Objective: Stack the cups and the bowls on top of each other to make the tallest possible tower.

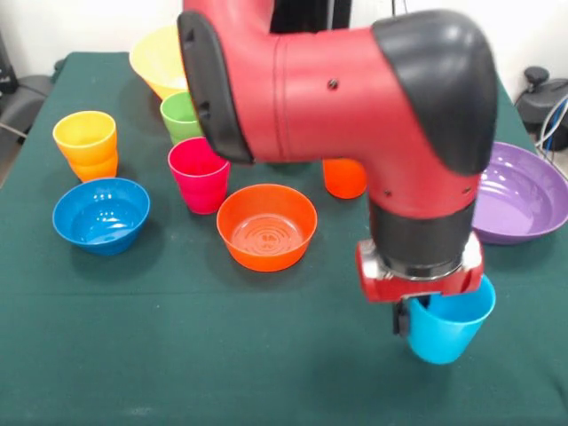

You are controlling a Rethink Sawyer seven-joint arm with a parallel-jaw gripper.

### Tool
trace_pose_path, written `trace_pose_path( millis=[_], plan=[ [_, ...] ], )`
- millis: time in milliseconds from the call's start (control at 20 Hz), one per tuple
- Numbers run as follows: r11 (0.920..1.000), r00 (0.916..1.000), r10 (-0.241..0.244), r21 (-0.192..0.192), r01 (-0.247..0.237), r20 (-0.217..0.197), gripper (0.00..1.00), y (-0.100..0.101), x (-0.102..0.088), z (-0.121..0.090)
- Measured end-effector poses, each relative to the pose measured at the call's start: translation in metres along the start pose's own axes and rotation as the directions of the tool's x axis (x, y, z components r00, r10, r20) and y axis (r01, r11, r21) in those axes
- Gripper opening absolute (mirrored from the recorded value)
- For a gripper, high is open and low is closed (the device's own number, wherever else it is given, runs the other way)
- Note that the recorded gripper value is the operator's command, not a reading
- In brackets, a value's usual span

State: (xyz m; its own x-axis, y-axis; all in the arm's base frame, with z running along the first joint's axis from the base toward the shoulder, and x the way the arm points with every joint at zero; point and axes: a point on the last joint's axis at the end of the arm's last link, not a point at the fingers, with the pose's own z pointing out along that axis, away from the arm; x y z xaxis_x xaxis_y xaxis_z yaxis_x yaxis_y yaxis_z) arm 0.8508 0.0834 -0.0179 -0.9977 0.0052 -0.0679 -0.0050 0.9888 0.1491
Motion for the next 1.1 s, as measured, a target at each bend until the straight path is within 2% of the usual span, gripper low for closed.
trace_pose_path(
  millis=[300,700,1100],
  plan=[
    [0.9986,0.9986,-0.051,-0.012,0.051,0.016,0.00,-0.022,-0.002,0.025],
    [0.9925,0.9912,-0.116,-0.030,0.118,0.062,0.00,-0.046,-0.016,0.023],
    [0.9920,0.9898,-0.121,-0.027,0.123,0.075,0.00,-0.050,-0.019,0.023]
  ],
)
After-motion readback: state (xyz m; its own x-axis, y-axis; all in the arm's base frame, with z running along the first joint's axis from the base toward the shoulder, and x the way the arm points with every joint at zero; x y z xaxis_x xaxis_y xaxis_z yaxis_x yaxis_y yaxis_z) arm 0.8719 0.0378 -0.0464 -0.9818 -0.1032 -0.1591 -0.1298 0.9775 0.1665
